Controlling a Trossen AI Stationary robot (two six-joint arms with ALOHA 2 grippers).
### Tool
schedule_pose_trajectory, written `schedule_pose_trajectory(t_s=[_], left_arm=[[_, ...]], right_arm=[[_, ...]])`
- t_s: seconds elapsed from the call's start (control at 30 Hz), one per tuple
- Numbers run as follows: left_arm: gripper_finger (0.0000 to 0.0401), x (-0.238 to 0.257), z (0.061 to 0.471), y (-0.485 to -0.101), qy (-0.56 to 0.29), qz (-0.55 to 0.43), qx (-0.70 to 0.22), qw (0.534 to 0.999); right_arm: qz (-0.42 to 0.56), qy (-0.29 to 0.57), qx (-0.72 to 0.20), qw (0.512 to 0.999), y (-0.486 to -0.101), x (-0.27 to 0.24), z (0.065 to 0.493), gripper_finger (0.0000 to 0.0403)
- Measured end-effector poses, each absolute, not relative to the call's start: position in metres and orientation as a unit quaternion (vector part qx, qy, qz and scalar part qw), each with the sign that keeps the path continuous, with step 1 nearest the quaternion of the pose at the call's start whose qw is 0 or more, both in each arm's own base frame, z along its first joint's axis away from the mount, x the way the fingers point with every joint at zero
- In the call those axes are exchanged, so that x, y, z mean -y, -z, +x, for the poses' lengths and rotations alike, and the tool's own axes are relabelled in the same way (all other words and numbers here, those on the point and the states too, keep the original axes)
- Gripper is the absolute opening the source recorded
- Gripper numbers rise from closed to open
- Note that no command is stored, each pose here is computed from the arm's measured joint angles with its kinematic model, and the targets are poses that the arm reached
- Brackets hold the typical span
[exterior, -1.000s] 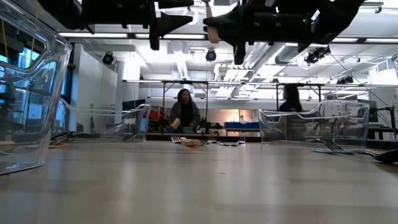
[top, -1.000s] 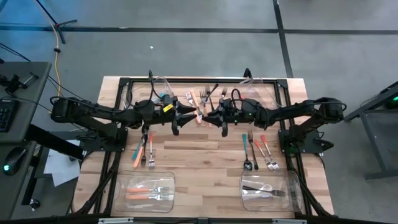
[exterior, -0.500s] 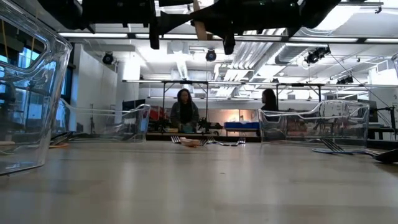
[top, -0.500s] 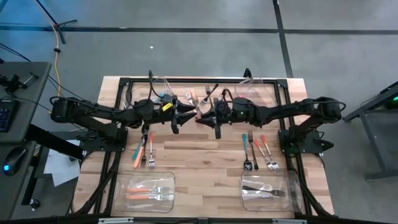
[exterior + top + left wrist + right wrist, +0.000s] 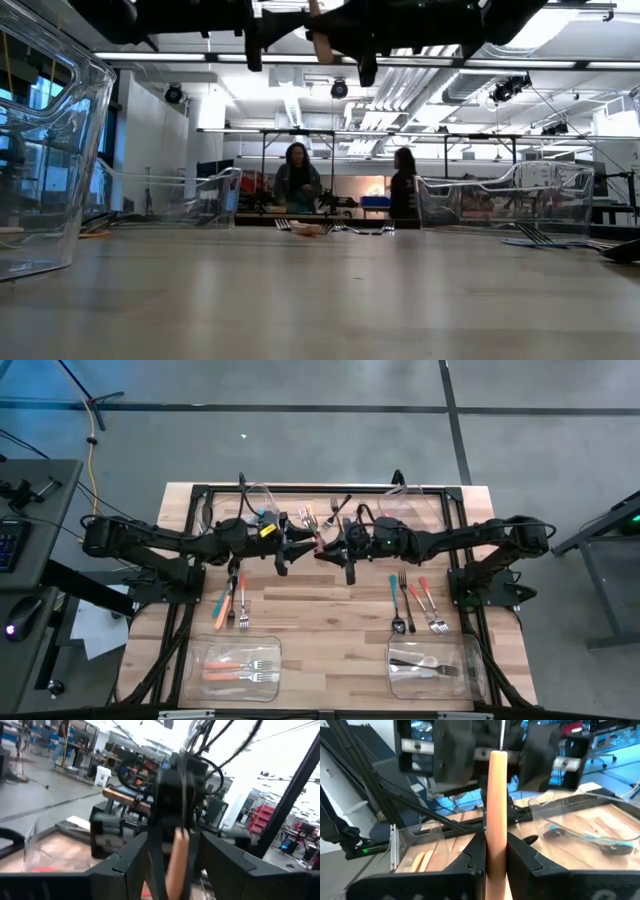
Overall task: Sort silverware by color (type)
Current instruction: Put the light orange fork into the bottom left transparent bin
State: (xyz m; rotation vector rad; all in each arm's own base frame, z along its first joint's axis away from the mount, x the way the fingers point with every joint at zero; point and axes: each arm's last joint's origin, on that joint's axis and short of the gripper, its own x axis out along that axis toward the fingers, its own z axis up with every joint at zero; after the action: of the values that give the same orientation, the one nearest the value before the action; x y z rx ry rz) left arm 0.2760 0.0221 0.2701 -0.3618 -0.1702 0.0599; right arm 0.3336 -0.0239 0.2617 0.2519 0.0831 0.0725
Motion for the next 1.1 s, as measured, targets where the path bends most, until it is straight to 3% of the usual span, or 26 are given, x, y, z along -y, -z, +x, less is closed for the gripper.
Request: schedule_pose_trajectory(t_s=[0.4,0.57,0.73,0.87,1.1], left_arm=[[0.0161,-0.023,0.297,-0.260,-0.017,-0.190,0.057,0.980],[0.0109,-0.023,0.294,-0.266,-0.018,-0.172,0.067,0.983],[0.0029,-0.023,0.292,-0.268,-0.022,-0.149,0.069,0.986],[0.0019,-0.025,0.292,-0.267,-0.026,-0.149,0.065,0.986],[0.0016,-0.024,0.293,-0.265,-0.022,-0.152,0.051,0.987]], right_arm=[[0.127,-0.031,-0.042,0.991,-0.262,0.025,0.333,0.0030],[0.127,-0.033,-0.042,0.990,-0.262,0.025,0.333,0.0030],[0.127,-0.033,-0.041,0.990,-0.262,0.026,0.333,0.0030],[0.127,-0.034,-0.043,0.990,-0.261,0.026,0.333,0.0032],[0.138,-0.033,-0.044,0.989,-0.261,0.026,0.333,0.0123]])
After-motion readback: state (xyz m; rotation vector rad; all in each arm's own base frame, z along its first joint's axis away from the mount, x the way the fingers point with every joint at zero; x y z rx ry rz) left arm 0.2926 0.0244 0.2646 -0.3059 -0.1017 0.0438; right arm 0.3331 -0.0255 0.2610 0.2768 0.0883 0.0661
